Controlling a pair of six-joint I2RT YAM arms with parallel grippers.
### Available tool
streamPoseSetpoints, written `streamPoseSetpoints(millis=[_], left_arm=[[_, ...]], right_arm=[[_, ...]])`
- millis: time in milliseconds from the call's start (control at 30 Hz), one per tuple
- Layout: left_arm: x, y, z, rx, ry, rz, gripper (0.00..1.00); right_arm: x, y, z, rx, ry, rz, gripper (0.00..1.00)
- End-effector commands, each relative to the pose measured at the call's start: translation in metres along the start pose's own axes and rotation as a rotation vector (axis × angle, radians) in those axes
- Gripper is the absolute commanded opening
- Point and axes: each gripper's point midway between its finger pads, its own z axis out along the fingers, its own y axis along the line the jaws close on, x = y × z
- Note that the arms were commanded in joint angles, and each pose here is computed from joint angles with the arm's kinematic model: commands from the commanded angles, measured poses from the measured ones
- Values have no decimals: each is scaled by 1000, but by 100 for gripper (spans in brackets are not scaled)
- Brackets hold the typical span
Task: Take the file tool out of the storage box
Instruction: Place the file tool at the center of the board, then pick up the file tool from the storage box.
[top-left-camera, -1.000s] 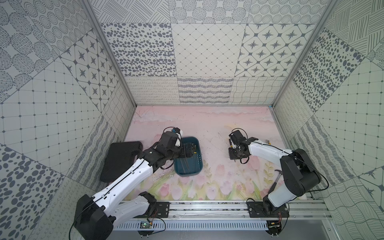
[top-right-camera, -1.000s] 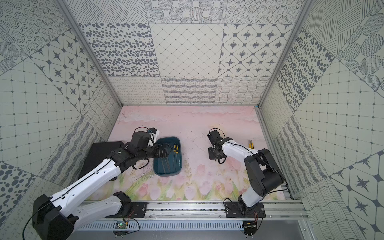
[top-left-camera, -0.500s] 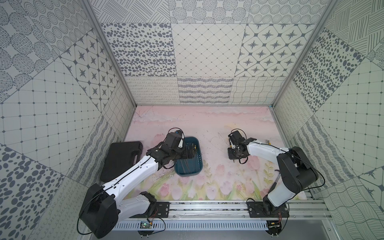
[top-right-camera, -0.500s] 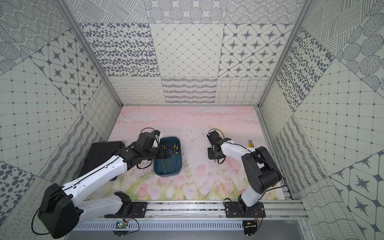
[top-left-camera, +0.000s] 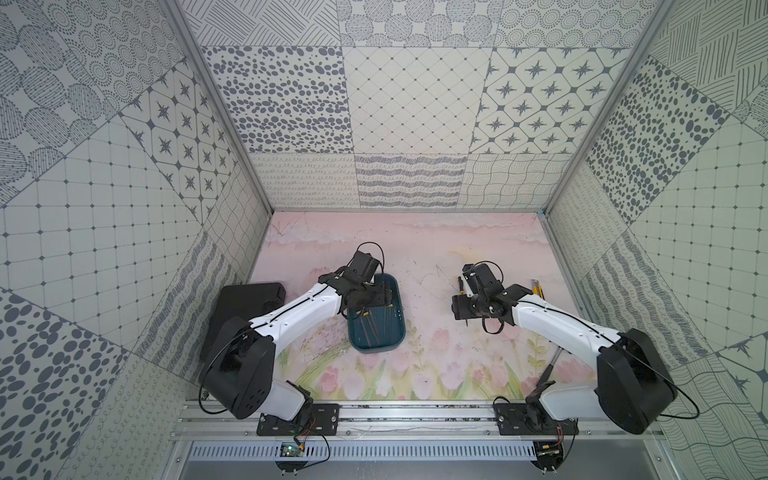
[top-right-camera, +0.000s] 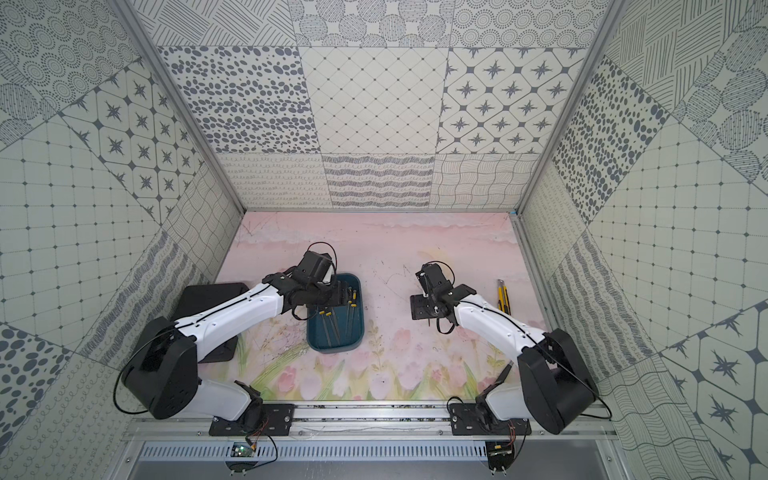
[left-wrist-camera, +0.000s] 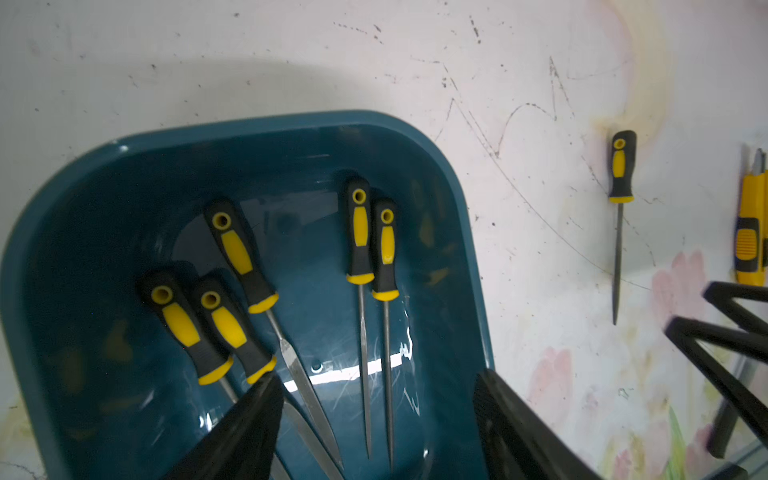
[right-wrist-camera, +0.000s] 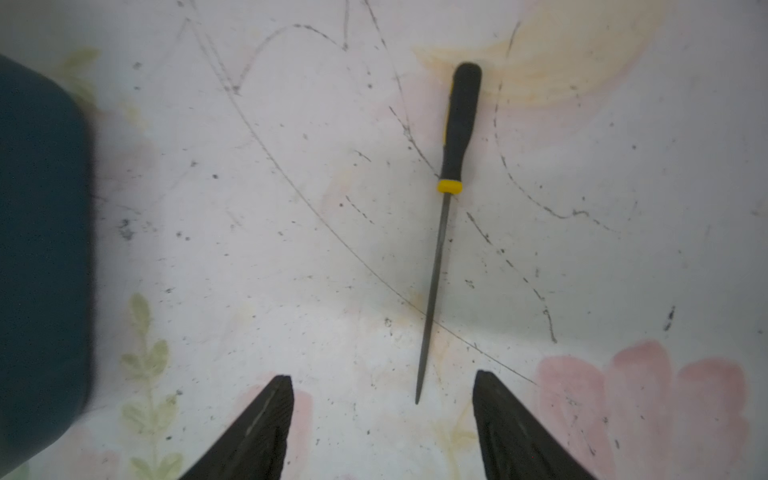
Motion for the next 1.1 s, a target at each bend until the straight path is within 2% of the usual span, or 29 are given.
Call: streamPoseSetpoints(millis=[0, 167, 467, 667, 1067], left_arm=[[-9, 19, 15, -129, 44, 9, 73], [-17, 40, 29, -240, 73, -62, 66], [-21, 67, 46, -357, 116, -193, 62], [-22, 74, 53, -400, 135, -189, 61], [-18, 80, 67, -417, 150, -169, 45]], right_arm=[[-10, 21, -20, -86, -91, -22, 80], [-14, 36, -39, -133, -138, -42, 87], [-7, 39, -43, -138, -141, -46, 88], [-4, 43, -41, -141, -131, -57, 88], [-6, 52, -45, -148, -145, -71, 88]])
